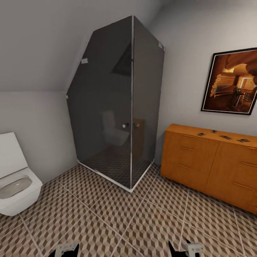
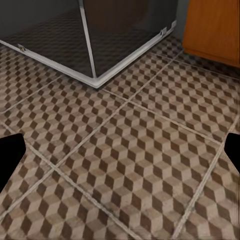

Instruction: Take the four mousetraps from the cabinet in the bathroom and place them on the bathroom floor. Make sure all four end up on the same floor surface, and ensure that at least two of them are either under or directly next to the same bathroom sink.

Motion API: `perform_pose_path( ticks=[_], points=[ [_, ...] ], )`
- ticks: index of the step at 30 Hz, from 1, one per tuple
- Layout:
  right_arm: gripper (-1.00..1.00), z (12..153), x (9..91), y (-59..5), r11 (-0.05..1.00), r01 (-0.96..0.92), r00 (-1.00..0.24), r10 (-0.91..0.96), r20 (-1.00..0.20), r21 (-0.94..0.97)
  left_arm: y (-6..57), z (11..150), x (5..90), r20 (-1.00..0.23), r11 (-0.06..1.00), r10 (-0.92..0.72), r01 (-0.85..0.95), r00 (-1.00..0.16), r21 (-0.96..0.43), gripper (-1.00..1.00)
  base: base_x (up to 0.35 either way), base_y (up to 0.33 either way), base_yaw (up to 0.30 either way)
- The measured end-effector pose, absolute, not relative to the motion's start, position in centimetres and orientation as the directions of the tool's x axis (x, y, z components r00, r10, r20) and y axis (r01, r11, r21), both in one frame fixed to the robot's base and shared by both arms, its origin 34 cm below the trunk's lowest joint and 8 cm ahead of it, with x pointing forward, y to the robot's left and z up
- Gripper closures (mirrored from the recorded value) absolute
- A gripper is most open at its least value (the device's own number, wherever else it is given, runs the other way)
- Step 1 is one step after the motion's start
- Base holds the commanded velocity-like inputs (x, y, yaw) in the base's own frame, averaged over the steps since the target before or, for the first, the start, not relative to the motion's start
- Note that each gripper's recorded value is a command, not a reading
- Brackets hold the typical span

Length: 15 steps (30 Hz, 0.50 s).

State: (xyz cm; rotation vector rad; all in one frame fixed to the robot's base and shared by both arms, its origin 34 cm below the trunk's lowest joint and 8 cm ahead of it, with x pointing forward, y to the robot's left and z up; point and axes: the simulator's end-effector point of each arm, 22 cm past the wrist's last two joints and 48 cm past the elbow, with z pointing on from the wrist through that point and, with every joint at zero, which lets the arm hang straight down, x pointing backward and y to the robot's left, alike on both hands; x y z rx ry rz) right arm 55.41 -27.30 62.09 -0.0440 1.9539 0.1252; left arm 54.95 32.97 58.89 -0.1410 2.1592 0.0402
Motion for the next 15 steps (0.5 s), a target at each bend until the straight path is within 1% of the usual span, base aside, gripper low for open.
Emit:
perform_pose_path(
  ticks=[15],
  points=[
    [-1.0,62.09,55.42,-27.3,0.994,-0.09,-0.377,0.028,-0.926,0.067,32.97,58.88,54.95,-0.829,0.993,-0.086,-0.117,-0.553,-0.025,-1.0,0.0,0.0,-0.192]
  ],
)
